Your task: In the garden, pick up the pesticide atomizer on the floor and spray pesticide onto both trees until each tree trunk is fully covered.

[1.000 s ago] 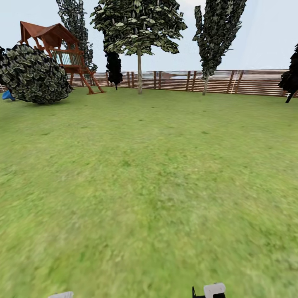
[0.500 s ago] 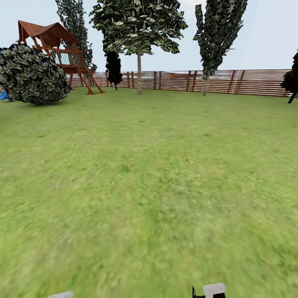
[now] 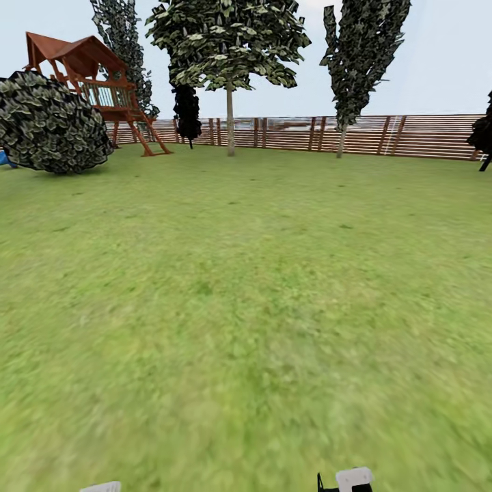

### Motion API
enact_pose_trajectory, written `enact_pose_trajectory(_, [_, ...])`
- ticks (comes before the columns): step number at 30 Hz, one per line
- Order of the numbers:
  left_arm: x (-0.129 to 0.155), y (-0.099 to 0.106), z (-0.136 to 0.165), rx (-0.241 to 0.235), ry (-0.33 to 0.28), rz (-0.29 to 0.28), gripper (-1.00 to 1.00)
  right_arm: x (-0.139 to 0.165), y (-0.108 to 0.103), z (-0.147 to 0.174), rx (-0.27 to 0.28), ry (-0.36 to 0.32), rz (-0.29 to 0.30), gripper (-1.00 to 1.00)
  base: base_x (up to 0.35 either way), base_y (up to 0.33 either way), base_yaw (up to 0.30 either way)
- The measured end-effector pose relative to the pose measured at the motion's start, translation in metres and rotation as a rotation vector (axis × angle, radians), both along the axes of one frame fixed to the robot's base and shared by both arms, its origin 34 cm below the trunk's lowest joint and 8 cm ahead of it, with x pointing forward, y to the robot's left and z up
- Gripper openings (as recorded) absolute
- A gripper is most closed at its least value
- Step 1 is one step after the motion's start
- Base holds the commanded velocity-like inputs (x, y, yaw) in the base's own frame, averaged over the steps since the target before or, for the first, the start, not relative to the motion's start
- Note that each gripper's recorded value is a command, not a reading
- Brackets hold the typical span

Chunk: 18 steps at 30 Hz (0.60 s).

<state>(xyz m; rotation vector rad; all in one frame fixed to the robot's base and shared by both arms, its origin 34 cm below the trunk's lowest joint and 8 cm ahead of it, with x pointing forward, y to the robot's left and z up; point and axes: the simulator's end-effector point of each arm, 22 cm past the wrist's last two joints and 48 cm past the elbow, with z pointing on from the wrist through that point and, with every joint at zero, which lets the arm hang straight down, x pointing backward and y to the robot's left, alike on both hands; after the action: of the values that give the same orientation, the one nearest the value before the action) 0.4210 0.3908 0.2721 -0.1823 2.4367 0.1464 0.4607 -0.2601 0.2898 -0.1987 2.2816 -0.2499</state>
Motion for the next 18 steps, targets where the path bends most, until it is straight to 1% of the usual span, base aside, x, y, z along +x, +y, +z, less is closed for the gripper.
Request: enact_pose_trajectory(18, [0.0001, 0.0007, 0.0001, 0.001, 0.000, 0.003, -1.00, -0.0002, -0.0001, -0.0001, 0.000, 0.000, -0.001, 1.00, 0.338, 0.000, 0.000])
